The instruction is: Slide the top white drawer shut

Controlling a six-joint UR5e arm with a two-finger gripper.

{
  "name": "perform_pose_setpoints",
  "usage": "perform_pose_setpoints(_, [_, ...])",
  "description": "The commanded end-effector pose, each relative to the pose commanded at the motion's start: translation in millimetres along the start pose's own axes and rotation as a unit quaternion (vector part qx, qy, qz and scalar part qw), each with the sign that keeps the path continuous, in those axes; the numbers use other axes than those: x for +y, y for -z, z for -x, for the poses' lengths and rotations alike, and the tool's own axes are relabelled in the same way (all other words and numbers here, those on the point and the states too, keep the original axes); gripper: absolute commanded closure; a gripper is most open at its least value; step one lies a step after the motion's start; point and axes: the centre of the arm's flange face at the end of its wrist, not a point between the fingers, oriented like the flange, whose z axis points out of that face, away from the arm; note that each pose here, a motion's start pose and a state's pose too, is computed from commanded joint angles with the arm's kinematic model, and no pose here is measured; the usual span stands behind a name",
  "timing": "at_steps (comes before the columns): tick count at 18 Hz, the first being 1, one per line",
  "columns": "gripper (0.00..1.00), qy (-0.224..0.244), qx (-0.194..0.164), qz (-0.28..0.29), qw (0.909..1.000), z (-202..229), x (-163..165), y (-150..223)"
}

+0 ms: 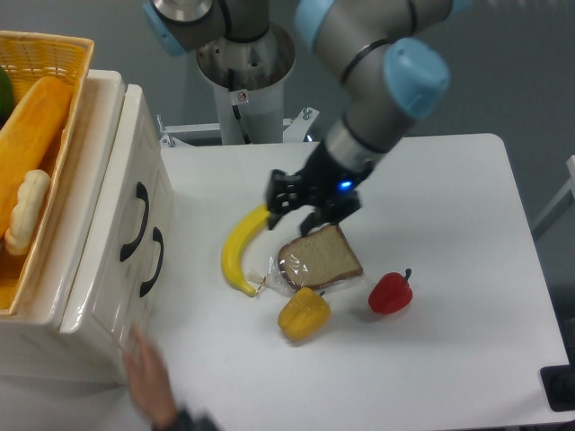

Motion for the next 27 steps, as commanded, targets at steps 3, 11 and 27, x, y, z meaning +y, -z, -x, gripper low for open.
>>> perform_pose_setpoints(3, [0.0,0.012,-0.016,-0.018,0.9996,23.7,2.5,14.6])
perform_pose_setpoints(11, [0.0,-0.006,-0.097,-0.053,0.9939,86.4,11.2,49.9])
perform_pose_setpoints(27, [0.0,-0.294,-0.174,0.111,0.9335,208.1,49.2,59.2])
